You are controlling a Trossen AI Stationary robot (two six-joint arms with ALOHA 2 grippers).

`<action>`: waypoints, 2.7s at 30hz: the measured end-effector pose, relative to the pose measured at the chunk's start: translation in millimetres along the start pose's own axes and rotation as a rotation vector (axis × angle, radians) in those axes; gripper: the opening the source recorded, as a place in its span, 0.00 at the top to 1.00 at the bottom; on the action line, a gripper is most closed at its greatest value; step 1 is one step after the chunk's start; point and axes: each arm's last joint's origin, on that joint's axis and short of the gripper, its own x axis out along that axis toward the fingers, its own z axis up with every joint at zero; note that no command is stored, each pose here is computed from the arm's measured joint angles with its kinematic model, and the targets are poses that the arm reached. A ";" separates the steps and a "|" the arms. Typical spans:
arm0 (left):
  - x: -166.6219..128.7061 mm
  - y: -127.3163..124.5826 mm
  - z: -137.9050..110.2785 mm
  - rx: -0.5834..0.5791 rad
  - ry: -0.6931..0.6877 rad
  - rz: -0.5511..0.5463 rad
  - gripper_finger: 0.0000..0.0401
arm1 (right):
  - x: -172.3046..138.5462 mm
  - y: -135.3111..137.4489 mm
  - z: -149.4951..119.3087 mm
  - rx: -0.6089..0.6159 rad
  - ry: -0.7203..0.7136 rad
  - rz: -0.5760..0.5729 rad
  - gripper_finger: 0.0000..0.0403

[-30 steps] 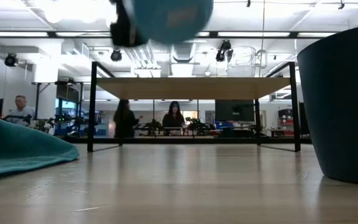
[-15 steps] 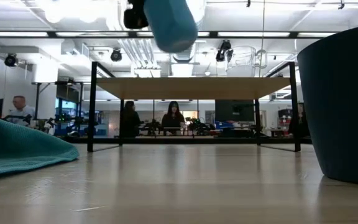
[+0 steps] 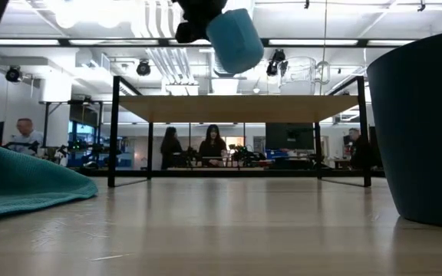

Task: Stack small to large cups/mugs on shelf
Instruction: Put the blue mug on the shelf, then put the blue cup on the shelf

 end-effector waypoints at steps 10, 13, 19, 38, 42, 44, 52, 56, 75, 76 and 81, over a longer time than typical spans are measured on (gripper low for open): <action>25.1 15.2 8.1 0.045 0.215 0.074 1.00 | 0.0 0.0 0.0 -0.001 0.000 0.000 0.84; 28.6 14.5 14.1 0.048 0.199 0.071 1.00 | 0.0 0.0 0.0 -0.003 0.000 0.000 0.84; 35.7 13.8 15.5 0.046 0.242 0.056 1.00 | 0.0 0.0 0.0 -0.003 0.000 0.000 0.84; 44.8 15.5 8.6 0.072 0.286 0.056 1.00 | 0.0 0.0 0.0 -0.002 0.000 0.000 0.84; 45.5 15.0 11.1 0.096 0.260 0.048 0.98 | 0.0 0.0 0.0 0.000 0.000 0.000 0.84; 46.5 14.3 14.9 0.096 0.220 0.040 0.95 | 0.0 0.0 0.0 0.000 0.000 0.000 0.84; 47.6 13.2 20.3 0.096 0.163 0.026 0.83 | 0.0 0.0 0.0 -0.001 0.000 0.000 0.84; 47.6 13.2 20.4 0.096 0.162 0.026 0.81 | 0.0 0.0 -0.1 -0.004 0.001 0.000 0.84; -25.4 6.5 42.0 0.116 -0.073 -0.047 0.81 | 0.0 0.0 -0.6 0.035 0.006 0.000 0.84; -37.4 4.3 42.1 0.114 -0.098 -0.073 0.81 | 0.0 0.0 -0.7 0.056 0.007 -0.001 0.84; -101.0 -1.4 34.5 0.092 -0.220 -0.152 0.81 | 2.1 0.5 -8.5 0.151 0.106 0.035 0.84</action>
